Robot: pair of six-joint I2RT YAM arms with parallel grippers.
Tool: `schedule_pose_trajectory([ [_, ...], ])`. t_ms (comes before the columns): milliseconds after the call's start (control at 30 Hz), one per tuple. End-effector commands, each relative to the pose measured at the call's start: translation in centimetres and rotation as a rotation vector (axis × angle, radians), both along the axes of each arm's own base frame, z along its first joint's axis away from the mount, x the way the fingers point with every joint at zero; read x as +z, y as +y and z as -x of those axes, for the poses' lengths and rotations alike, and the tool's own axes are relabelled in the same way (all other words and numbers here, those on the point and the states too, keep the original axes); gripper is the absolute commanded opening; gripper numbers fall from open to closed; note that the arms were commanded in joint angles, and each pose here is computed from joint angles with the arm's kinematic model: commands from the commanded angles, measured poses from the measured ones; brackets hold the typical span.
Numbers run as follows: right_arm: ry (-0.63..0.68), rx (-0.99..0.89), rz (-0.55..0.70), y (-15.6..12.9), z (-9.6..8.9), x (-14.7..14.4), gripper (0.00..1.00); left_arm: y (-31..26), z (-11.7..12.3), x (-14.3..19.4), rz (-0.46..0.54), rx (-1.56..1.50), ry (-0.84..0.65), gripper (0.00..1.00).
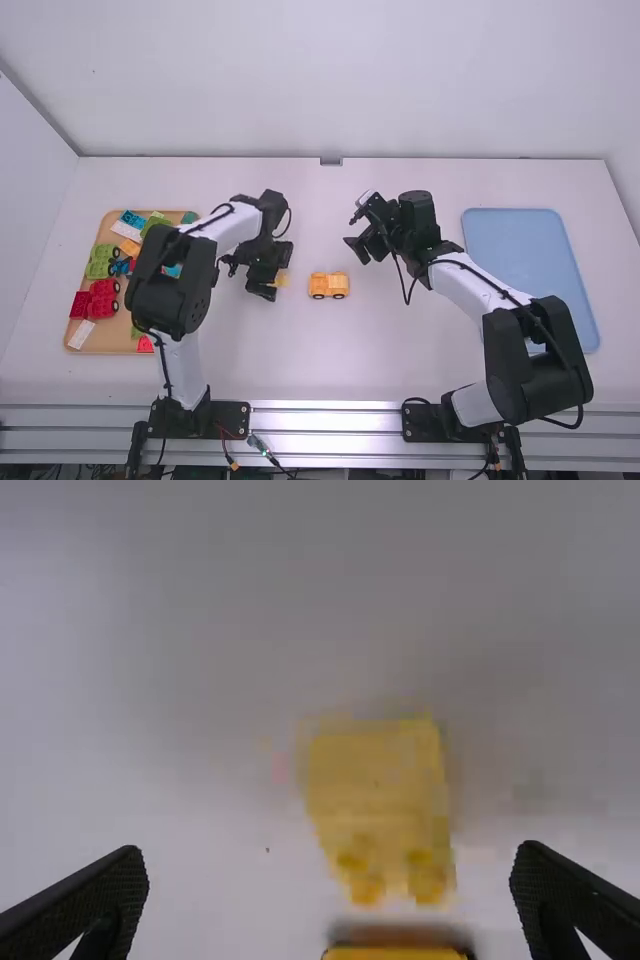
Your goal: Assemble lego blocks to make yellow taxi
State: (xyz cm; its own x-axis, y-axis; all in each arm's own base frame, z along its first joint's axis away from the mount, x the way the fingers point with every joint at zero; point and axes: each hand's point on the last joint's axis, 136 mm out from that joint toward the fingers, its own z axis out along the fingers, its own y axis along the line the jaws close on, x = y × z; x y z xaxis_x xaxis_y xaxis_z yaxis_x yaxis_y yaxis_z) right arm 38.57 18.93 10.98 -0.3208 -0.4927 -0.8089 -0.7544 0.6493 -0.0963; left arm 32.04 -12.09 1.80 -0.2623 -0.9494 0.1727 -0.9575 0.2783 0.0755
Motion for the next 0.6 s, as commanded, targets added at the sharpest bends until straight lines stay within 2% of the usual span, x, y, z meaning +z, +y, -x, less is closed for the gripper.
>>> schedule_pose_trajectory([
  [0,-0.024,-0.034,0.018,-0.7,-0.1,0.7,0.98,0.4,-2.8,2.3,-0.040,-0.292,-0.116,0.99],
  [33,-0.022,-0.038,0.022,-0.8,-0.2,0.6,0.98,0.5,-2.9,2.5,-0.040,-0.309,-0.122,0.99],
  [133,-0.016,-0.063,0.045,-1.3,-0.3,0.3,0.99,-0.5,-5.7,5.6,-0.002,-0.812,-0.272,0.99],
  [167,-0.016,-0.064,0.046,-1.3,-0.3,0.3,0.98,-0.5,-5.8,5.7,-0.002,-0.836,-0.279,0.99],
  [233,-0.019,-0.071,0.051,-1.4,-0.4,0.2,0.98,-0.7,-7.5,7.2,-0.021,-1.070,-0.363,0.78],
  [267,-0.018,-0.069,0.050,-1.4,-0.3,0.2,0.99,-0.8,-8.1,7.8,-0.019,-1.152,-0.399,0.99],
  [533,-0.019,-0.072,0.051,-1.4,-0.4,0.2,0.99,-1.1,-10.2,8.7,-0.074,-1.408,-0.502,0.99],
  [567,-0.020,-0.071,0.051,-1.4,-0.4,0.3,0.99,-0.9,-10.3,8.6,-0.090,-1.519,-0.502,0.99],
])
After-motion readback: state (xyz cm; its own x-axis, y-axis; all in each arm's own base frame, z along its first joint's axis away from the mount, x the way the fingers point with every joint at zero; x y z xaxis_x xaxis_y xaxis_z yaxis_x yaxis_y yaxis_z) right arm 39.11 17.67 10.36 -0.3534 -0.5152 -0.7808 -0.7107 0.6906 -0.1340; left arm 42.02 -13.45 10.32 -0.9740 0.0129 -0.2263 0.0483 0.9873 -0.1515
